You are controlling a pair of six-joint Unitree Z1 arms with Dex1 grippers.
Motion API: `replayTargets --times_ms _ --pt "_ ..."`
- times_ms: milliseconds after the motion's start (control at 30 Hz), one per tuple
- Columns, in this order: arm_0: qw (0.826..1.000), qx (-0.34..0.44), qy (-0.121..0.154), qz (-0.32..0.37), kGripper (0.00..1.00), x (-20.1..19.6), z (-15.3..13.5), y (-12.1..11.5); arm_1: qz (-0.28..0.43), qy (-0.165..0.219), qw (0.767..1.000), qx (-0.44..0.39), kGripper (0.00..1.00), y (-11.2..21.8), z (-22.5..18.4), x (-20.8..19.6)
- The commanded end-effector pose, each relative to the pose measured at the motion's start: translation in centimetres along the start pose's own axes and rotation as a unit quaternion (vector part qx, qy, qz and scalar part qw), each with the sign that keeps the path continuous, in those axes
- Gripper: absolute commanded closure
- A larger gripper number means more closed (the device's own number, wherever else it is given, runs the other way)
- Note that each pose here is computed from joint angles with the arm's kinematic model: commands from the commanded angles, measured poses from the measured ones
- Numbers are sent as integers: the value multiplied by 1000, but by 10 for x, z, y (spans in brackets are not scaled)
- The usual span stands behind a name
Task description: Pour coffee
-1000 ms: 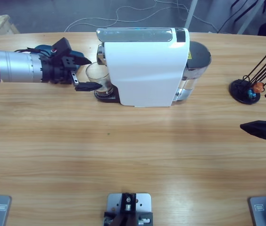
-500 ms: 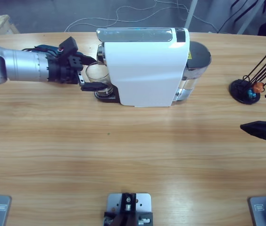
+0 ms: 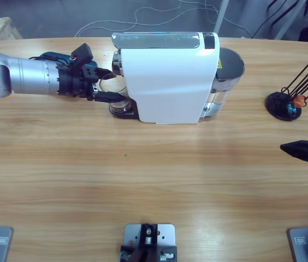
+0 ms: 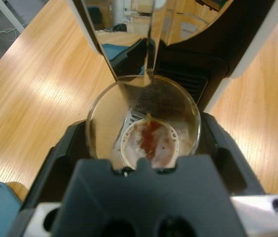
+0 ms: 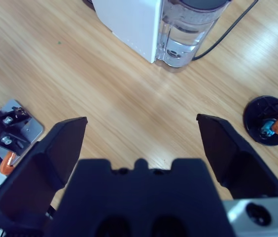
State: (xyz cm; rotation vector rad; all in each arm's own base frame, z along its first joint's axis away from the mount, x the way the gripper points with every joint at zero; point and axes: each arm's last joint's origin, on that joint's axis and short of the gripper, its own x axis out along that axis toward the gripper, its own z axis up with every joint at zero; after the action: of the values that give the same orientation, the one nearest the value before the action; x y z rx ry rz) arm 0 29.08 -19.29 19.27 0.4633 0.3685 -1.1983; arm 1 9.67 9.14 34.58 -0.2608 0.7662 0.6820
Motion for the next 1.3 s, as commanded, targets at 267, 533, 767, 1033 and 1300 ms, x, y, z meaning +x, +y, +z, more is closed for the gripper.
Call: replayTargets --times_ms 267,533,767,1033,1300 --pt "998 -31 -12 51 1000 -48 -3 3 6 -1 1000 -4 0 1 -8 -5" --pt "946 -109 48 302 1000 -115 -12 32 5 -6 1000 -4 0 0 -11 -7" --pt "892 -209 111 386 1000 -118 -63 79 4 6 1000 -4 0 0 -13 -3" --pt "901 -212 104 364 1000 -89 -80 106 3 21 1000 -5 0 1 -7 15" --pt "917 -197 96 334 1000 -65 -73 108 4 24 1000 -5 0 2 -4 32"
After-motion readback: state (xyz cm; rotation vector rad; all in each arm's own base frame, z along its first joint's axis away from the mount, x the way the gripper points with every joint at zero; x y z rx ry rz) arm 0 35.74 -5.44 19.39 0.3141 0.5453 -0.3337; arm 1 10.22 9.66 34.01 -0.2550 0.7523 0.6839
